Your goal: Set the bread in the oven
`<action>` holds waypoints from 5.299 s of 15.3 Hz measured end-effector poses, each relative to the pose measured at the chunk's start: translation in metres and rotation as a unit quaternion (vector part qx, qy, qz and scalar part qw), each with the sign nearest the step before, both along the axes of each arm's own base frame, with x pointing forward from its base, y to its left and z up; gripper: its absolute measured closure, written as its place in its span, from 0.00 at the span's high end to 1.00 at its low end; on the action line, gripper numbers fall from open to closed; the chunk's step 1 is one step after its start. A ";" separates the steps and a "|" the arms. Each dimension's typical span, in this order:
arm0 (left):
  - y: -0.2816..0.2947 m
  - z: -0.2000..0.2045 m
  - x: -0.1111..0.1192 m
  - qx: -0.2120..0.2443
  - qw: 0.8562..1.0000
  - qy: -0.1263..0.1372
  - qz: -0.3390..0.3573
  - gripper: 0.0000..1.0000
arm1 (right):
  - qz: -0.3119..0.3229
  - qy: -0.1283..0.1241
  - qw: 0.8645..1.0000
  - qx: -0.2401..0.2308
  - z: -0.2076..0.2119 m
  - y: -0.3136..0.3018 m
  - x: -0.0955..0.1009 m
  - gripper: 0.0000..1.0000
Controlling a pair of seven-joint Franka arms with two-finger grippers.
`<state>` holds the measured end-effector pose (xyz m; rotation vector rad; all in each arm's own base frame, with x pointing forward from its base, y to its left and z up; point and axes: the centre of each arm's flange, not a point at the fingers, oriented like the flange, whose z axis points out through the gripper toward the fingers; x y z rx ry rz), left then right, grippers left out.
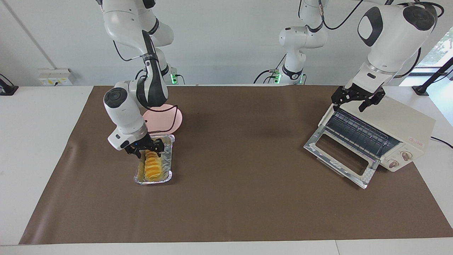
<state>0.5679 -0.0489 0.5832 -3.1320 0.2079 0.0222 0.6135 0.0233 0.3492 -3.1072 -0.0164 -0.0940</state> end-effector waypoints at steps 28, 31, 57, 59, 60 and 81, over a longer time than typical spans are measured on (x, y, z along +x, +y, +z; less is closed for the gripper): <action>0.000 0.000 0.000 0.000 1.000 0.000 0.000 1.00 | -0.021 0.010 1.000 0.004 -0.028 -0.024 -0.012 0.02; 0.000 0.000 0.000 0.000 1.000 0.000 0.000 1.00 | -0.012 -0.005 0.999 0.031 -0.013 0.012 -0.006 0.02; 0.000 0.000 0.000 0.000 1.000 0.000 0.000 1.00 | -0.070 -0.003 0.995 0.071 0.002 0.317 -0.005 0.69; 0.000 0.000 0.000 0.000 1.000 0.000 0.000 1.00 | -0.081 0.006 0.995 0.066 0.037 0.294 0.011 0.88; 0.000 0.000 0.000 0.000 1.000 0.000 0.000 1.00 | -0.077 0.008 0.995 0.064 0.057 0.275 0.018 0.99; -0.318 -0.132 0.036 -0.012 0.999 0.044 0.007 1.00 | -0.030 0.053 0.998 -0.008 0.240 -0.069 -0.063 1.00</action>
